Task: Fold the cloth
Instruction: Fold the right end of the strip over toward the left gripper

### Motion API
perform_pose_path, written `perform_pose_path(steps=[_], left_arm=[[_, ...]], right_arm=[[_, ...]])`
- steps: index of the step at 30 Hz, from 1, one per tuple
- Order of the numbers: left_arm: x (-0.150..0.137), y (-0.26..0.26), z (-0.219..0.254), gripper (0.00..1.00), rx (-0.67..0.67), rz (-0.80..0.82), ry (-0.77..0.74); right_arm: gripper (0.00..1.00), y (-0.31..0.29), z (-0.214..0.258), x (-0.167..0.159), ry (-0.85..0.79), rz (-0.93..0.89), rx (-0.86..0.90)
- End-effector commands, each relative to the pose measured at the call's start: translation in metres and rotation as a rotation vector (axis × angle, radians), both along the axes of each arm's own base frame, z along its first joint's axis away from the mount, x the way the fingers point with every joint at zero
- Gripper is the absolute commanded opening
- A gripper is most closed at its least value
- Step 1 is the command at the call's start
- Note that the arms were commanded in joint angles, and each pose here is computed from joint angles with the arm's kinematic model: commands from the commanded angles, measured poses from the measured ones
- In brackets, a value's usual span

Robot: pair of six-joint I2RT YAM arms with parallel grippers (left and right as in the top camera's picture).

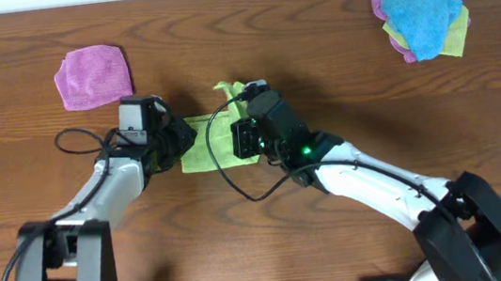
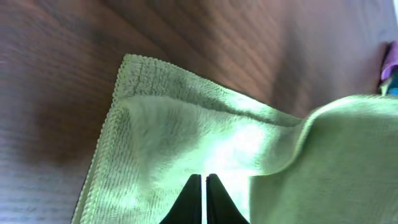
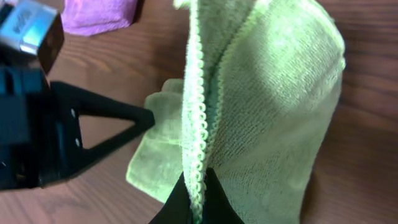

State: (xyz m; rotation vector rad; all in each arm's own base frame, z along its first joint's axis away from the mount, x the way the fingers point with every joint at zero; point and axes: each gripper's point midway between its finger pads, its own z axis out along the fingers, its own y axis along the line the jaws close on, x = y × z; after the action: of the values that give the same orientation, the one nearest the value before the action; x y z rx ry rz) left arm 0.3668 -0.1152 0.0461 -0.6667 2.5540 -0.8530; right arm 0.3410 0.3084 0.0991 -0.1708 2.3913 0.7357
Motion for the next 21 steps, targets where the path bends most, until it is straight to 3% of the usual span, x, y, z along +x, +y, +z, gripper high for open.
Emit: perform_pose_path(steps=[1,21], left_arm=[[0.002,0.008,0.008,0.06,0.015,-0.003,-0.025],[-0.010,0.079,0.041,0.06,0.080,0.111,-0.060]], right_arm=[[0.01,0.013,0.011,-0.001,-0.016,0.009,0.018],[0.01,0.058,-0.012,-0.009,0.048,0.100,-0.059]])
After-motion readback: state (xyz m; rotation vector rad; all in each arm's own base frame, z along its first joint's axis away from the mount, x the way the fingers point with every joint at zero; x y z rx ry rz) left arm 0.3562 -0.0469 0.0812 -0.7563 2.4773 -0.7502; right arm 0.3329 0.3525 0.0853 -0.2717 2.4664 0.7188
